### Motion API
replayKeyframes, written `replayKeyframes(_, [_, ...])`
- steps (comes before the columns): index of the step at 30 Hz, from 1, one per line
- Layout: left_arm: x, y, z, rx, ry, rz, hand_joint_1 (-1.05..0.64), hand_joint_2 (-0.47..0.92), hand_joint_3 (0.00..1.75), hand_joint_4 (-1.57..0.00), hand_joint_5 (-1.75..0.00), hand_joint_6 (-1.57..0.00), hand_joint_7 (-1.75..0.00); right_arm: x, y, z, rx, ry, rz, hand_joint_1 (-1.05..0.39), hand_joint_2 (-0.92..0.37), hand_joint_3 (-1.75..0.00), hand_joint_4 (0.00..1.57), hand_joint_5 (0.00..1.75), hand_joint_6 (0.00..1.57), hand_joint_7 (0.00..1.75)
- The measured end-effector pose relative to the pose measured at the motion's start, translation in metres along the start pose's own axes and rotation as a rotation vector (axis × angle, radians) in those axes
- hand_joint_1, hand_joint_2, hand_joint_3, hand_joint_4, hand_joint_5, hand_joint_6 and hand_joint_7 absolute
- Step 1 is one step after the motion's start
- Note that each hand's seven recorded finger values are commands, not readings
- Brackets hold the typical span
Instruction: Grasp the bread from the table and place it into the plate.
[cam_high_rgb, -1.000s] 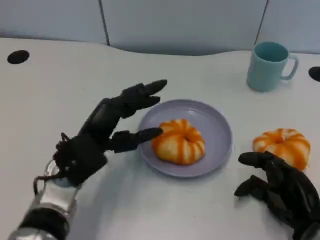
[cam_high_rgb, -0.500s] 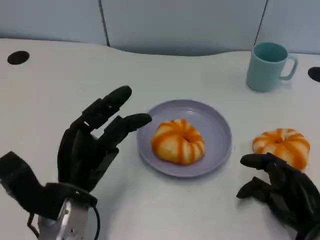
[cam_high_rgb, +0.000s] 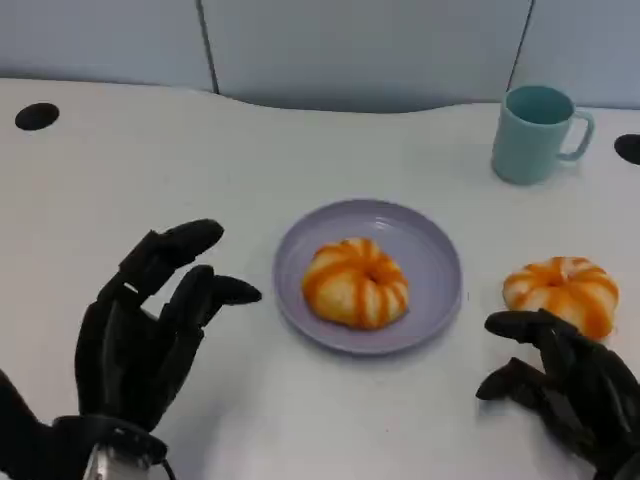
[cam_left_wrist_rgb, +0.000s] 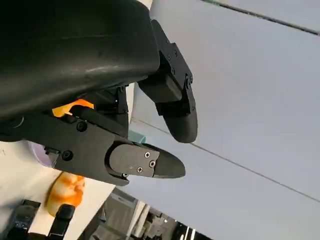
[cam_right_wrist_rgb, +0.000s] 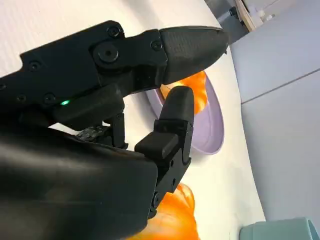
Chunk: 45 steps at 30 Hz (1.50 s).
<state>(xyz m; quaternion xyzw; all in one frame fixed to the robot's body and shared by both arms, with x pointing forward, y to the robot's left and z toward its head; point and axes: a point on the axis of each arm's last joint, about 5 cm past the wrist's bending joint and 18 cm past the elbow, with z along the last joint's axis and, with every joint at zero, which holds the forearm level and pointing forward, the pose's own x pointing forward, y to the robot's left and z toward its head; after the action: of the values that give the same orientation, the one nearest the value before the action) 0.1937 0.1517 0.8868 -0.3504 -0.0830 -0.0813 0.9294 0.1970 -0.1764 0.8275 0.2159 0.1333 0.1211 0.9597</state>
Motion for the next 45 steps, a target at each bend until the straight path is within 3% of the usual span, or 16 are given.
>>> replayKeyframes(3, [-0.009, 0.001, -0.004, -0.062, 0.03, 0.053, -0.33, 0.92, 0.27, -0.58, -1.48, -0.59, -0.9, 0.0, -0.0001, 0.0, 0.007, -0.002, 0.003, -0.42, -0.92, -0.28, 0.59, 1.42, 0.59, 1.01])
replayKeyframes(5, [-0.012, 0.001, -0.004, -0.069, 0.04, 0.068, -0.31, 0.92, 0.29, -0.59, -1.56, -0.6, -1.04, 0.0, -0.0001, 0.0, 0.009, -0.002, 0.004, -0.43, -0.92, -0.29, 0.61, 1.41, 0.61, 0.97])
replayKeyframes(9, [-0.024, 0.008, -0.006, -0.066, 0.054, 0.123, -0.31, 0.9, 0.3, -0.64, -1.56, -0.62, -1.15, 0.001, 0.0003, -0.001, 0.009, 0.001, 0.013, -0.43, -0.92, -0.28, 0.61, 1.4, 0.61, 0.97])
replayKeyframes(15, [-0.032, 0.013, -0.011, -0.023, 0.094, 0.163, -0.33, 0.88, 0.3, -0.68, -1.56, -0.64, -1.16, 0.001, 0.002, -0.001, 0.009, 0.005, 0.01, -0.44, -0.92, -0.26, 0.62, 1.41, 0.62, 0.98])
replayKeyframes(22, [-0.039, 0.038, -0.024, 0.071, 0.172, 0.228, -0.31, 0.87, 0.32, -0.68, -1.57, -0.66, -1.13, 0.002, 0.0035, 0.001, 0.012, 0.006, -0.016, -0.44, -0.92, -0.25, 0.62, 1.4, 0.62, 1.0])
replayKeyframes(29, [-0.03, 0.039, -0.024, 0.094, 0.16, 0.197, -0.32, 0.86, 0.31, -0.67, -1.6, -0.68, -1.13, 0.004, 0.0022, 0.0, 0.008, 0.006, -0.006, -0.44, -0.92, -0.29, 0.6, 1.41, 0.58, 1.01])
replayKeyframes(39, [-0.028, 0.039, -0.028, 0.089, 0.158, 0.192, -0.33, 0.85, 0.3, -0.69, -1.55, -0.66, -1.16, 0.005, -0.0047, 0.0, -0.009, -0.007, 0.013, -0.44, -0.92, -0.26, 0.59, 1.41, 0.58, 1.02])
replayKeyframes(45, [-0.022, 0.04, -0.032, 0.094, 0.151, 0.167, -0.33, 0.85, 0.3, -0.67, -1.61, -0.68, -1.18, 0.01, -0.0102, 0.004, -0.014, -0.004, 0.002, -0.43, -0.92, -0.28, 0.6, 1.39, 0.59, 1.01])
